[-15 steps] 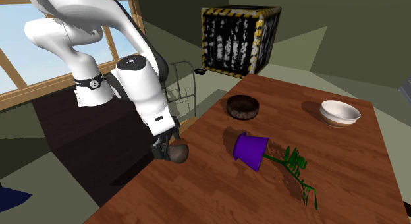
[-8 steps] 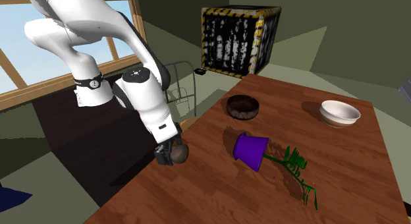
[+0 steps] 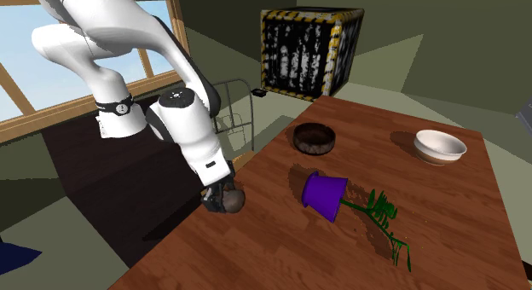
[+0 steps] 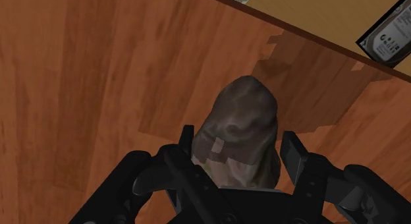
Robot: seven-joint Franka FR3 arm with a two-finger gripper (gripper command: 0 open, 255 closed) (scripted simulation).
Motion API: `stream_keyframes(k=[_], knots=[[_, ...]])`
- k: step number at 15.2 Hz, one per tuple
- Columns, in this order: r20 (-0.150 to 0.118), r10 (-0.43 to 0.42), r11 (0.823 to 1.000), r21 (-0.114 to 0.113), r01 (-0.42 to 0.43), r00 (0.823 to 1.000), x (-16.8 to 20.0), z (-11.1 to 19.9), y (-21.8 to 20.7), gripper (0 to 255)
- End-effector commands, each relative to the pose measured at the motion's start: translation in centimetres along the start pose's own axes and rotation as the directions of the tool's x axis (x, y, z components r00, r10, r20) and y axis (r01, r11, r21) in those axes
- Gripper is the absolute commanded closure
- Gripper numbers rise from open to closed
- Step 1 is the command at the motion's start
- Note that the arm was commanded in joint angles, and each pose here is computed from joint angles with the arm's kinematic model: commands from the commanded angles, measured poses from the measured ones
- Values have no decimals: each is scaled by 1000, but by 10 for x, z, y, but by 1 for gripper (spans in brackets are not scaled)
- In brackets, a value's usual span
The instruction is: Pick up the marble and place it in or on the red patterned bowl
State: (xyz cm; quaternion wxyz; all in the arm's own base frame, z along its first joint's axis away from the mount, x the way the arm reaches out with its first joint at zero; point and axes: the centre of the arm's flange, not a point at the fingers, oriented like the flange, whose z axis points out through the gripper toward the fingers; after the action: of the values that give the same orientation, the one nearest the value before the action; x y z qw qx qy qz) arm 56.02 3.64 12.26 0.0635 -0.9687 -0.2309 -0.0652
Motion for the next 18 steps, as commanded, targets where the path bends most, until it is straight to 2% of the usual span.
stream_keyframes(k=[1, 8, 18], knots=[[1, 1, 1000, 0, -1, 1000, 0, 0, 0, 255], [1, 1, 1000, 0, -1, 1000, 0, 0, 0, 255], [1, 1, 1000, 0, -1, 1000, 8, -51, -5, 255]])
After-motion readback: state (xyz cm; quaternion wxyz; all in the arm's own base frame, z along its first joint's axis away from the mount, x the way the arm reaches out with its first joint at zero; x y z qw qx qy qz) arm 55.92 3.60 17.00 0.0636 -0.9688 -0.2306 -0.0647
